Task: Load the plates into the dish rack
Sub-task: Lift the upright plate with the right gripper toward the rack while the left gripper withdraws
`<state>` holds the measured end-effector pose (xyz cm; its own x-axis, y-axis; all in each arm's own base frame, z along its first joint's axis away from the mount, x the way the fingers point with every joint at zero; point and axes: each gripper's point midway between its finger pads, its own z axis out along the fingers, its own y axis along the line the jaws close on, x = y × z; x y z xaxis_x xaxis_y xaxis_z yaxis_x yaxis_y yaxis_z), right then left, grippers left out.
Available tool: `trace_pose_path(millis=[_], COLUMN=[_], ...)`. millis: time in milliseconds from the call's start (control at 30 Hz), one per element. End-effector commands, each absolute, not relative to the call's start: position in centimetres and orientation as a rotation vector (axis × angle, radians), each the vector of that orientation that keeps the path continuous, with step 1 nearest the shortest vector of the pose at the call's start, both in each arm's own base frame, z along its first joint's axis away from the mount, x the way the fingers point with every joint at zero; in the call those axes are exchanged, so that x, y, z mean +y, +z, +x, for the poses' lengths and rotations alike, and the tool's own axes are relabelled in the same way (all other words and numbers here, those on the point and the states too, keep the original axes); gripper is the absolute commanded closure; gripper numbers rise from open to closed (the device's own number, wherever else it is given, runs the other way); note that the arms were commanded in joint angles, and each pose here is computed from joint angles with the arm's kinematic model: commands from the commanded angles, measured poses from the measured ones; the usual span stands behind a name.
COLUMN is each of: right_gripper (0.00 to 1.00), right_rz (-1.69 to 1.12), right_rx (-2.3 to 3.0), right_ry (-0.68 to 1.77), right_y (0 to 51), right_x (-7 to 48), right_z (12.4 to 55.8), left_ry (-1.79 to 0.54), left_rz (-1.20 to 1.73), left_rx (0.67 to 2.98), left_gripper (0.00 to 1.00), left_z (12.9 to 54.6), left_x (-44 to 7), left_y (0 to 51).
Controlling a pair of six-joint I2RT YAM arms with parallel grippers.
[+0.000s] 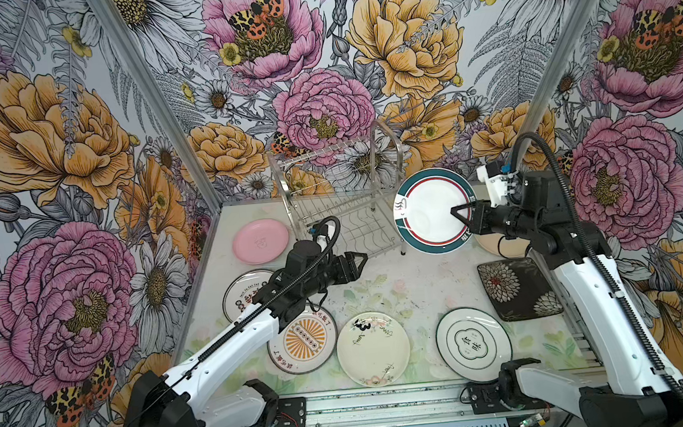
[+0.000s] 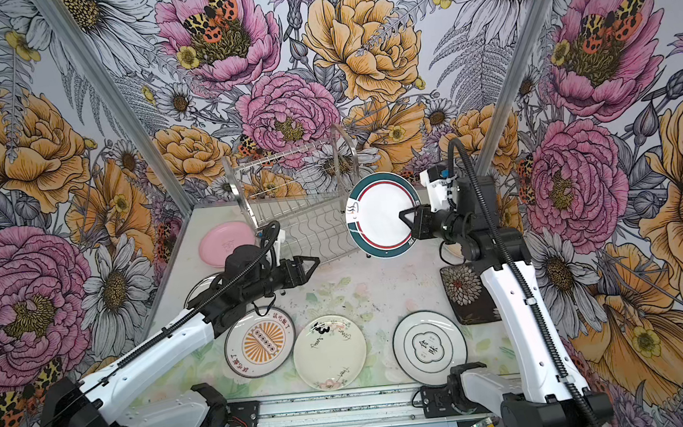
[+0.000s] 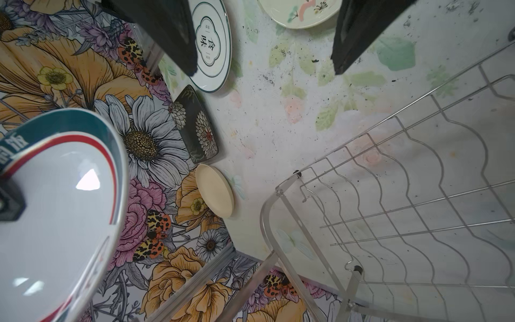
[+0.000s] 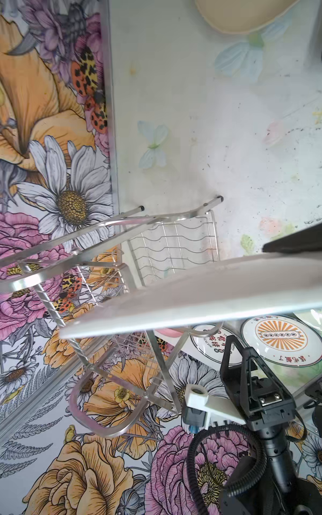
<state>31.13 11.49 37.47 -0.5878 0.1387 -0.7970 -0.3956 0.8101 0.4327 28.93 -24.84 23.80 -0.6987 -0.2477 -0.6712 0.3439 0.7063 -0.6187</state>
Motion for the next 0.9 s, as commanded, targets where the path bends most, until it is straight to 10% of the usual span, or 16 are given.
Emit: trace_pose_path(millis=[0,867], right_gripper=[1.00,1.00], right_rz=[-0.203,-0.157], right_rx=[1.991,1.755], right_ry=[0.642,-0.033], right_y=[41.7,50.4], right_x=[11.0,18.3], right_z=[31.0,47.5], left_ry=[-0.820,-0.607], left_rz=[0.030,-0.201], left_rx=[2.156,2.148], left_gripper=[0.23,0.19], left_z=[28.4,27.1], left_x=[-22.2,-13.6], left_y=[22.7,21.0])
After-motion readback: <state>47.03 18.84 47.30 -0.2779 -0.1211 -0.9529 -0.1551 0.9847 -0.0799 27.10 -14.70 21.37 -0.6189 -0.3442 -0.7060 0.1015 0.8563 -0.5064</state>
